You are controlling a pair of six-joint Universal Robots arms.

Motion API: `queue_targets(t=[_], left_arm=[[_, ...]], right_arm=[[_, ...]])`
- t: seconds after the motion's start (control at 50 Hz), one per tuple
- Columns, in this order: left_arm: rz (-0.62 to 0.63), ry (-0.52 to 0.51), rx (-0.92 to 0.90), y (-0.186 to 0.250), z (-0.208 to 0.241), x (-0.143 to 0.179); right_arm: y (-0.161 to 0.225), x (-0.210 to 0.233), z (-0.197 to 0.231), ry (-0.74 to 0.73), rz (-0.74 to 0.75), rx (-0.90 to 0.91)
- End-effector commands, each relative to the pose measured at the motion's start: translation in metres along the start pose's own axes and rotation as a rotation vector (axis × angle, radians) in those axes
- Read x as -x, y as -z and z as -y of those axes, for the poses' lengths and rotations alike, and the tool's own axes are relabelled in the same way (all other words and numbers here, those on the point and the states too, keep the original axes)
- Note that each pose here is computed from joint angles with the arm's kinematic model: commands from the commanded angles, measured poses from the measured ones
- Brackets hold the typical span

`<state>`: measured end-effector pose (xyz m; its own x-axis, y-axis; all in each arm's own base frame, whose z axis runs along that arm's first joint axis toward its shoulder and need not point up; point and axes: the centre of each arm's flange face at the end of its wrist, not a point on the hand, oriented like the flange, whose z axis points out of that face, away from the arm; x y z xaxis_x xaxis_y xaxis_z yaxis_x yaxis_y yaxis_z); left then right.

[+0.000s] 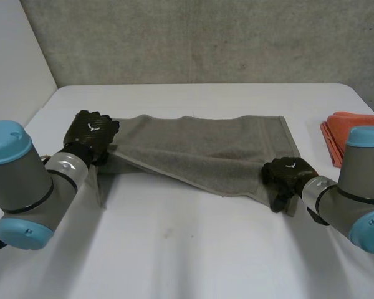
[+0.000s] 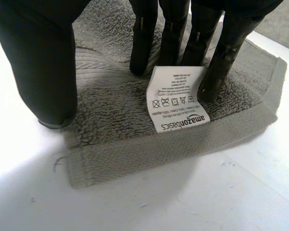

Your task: Fold the laundry.

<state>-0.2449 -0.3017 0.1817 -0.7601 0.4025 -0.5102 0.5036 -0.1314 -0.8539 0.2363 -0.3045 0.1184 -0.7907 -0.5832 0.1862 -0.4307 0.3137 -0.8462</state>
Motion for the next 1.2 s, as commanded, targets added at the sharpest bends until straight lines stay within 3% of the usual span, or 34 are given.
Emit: queue_targets(t=[0.02, 0.46, 0.64, 0.78, 1.02, 1.2], left_arm=[[0.0, 0.0, 0.001, 0.0, 0.0, 0.0], [-0.032, 0.017, 0.03, 0.007, -0.005, -0.01], [-0.106, 0.137, 0.164, 0.024, -0.018, -0.021], [-0.121, 0.202, 0.228, 0.035, -0.018, -0.022], [0.03, 0.281, 0.332, 0.061, -0.029, -0.011], [0.064, 0.365, 0.353, 0.06, -0.035, -0.011]], right_arm=[[-0.004, -0.001, 0.0, 0.009, -0.005, -0.007], [0.0, -0.01, 0.027, 0.043, -0.037, -0.079], [0.041, -0.017, 0.059, 0.231, -0.091, -0.134], [0.048, -0.042, 0.051, 0.299, -0.173, -0.077], [0.048, -0.047, 0.04, 0.284, -0.18, -0.048], [0.046, -0.043, 0.036, 0.284, -0.174, -0.052]])
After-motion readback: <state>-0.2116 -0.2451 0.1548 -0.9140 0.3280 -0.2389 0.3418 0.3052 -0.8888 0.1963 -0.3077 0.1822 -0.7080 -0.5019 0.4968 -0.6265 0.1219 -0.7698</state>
